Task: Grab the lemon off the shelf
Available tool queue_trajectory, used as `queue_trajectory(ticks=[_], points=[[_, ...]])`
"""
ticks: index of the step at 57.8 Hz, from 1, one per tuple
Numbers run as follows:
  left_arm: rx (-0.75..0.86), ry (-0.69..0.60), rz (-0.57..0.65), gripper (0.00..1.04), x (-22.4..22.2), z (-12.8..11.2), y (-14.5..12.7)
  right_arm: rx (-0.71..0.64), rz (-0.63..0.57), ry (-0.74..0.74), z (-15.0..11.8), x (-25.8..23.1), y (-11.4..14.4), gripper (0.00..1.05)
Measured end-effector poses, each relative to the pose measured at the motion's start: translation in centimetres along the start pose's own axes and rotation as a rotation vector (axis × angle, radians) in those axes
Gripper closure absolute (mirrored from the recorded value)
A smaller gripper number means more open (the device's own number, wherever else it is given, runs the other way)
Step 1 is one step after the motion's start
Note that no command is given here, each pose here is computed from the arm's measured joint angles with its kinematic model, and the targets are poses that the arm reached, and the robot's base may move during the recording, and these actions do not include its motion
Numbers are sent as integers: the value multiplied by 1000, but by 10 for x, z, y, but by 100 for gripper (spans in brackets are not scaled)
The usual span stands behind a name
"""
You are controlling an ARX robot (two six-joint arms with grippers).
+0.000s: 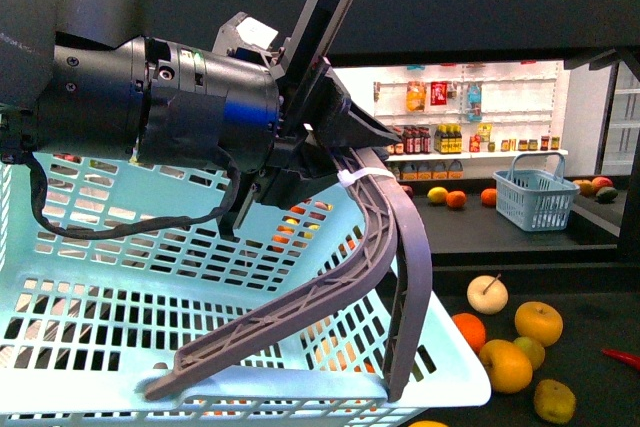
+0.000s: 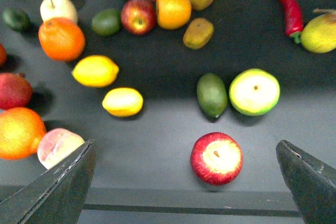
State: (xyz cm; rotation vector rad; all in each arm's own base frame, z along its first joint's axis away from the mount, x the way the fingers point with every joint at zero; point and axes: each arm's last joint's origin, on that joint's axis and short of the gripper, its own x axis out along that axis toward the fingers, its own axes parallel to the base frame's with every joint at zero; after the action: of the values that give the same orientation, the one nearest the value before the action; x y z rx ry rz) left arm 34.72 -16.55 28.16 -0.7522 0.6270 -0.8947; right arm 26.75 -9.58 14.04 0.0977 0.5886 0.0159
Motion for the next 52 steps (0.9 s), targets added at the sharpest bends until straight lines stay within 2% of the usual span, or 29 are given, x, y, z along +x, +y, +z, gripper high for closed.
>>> queue_trajectory(ticks=[8, 13, 25, 38, 42, 52], points=[[1, 1, 0, 96, 0, 0, 0, -82, 81, 104, -8, 59, -21, 2], [1, 2, -2, 96, 0, 0, 0, -147, 136, 124, -9, 84, -23, 2], [2, 0, 0, 96, 0, 0, 0, -370, 269, 111, -18, 131, -7, 2], [2, 0, 0, 96, 0, 0, 0, -626, 424, 157, -56, 171, 14, 2], [2, 0, 0, 96, 0, 0, 0, -747, 467, 156, -68, 185, 20, 2], [2, -1, 1, 96, 0, 0, 0, -848, 511, 93, -67, 208, 29, 2]])
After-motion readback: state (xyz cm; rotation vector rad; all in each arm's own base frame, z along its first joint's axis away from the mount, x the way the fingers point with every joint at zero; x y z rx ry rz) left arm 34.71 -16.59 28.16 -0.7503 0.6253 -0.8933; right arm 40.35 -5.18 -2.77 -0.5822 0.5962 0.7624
